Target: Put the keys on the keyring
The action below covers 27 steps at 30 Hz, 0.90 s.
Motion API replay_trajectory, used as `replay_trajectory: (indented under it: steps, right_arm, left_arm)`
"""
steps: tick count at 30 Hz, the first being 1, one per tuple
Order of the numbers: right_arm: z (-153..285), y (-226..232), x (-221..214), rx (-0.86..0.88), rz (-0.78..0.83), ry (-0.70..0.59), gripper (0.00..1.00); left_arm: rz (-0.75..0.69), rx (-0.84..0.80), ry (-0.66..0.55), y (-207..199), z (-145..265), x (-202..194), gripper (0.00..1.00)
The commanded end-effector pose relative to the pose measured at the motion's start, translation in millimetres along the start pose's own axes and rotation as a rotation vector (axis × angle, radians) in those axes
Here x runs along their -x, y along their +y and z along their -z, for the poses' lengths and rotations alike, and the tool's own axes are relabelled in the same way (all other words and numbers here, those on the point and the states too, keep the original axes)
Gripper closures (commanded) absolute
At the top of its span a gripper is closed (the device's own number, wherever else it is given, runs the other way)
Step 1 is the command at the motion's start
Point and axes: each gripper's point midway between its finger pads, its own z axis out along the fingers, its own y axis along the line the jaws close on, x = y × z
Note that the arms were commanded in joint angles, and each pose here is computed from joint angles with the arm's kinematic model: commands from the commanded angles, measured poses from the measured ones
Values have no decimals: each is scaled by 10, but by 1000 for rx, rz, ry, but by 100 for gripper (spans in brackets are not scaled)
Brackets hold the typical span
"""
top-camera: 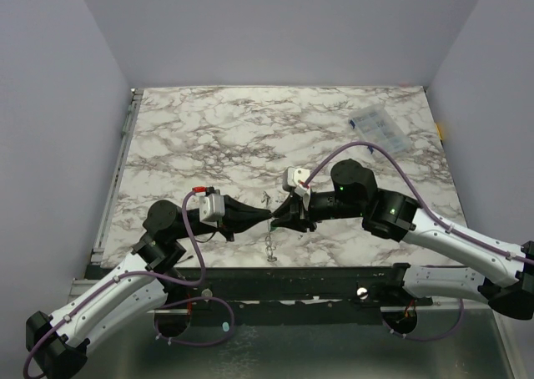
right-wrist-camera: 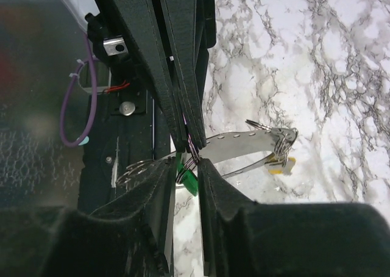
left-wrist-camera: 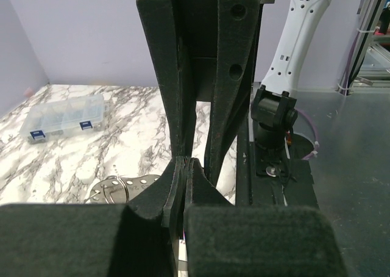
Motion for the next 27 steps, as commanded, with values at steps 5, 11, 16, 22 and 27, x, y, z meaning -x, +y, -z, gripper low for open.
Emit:
replay_trajectory:
  steps: [5,11,16,22,27]
  right_arm:
    - [20,9,173,-3,23,-52,78]
    - [-1,5,186,5,22,-45,72]
    - [-14,34,208,25,19,-46,64]
    - [-34,26,214,26,19,-47,67]
    - [-52,18,190,26,16,-40,80]
  left_arm:
    - [-28,-10,-33,-10,-2,105,100]
    - [-27,-10,-33,-9,-4,105,100]
    - [-25,-6,-31,-2,-5,96,100]
    - [-23,-6,-30,-1,-6,92,100]
    - [-23,-7,-31,-4,-4,96,100]
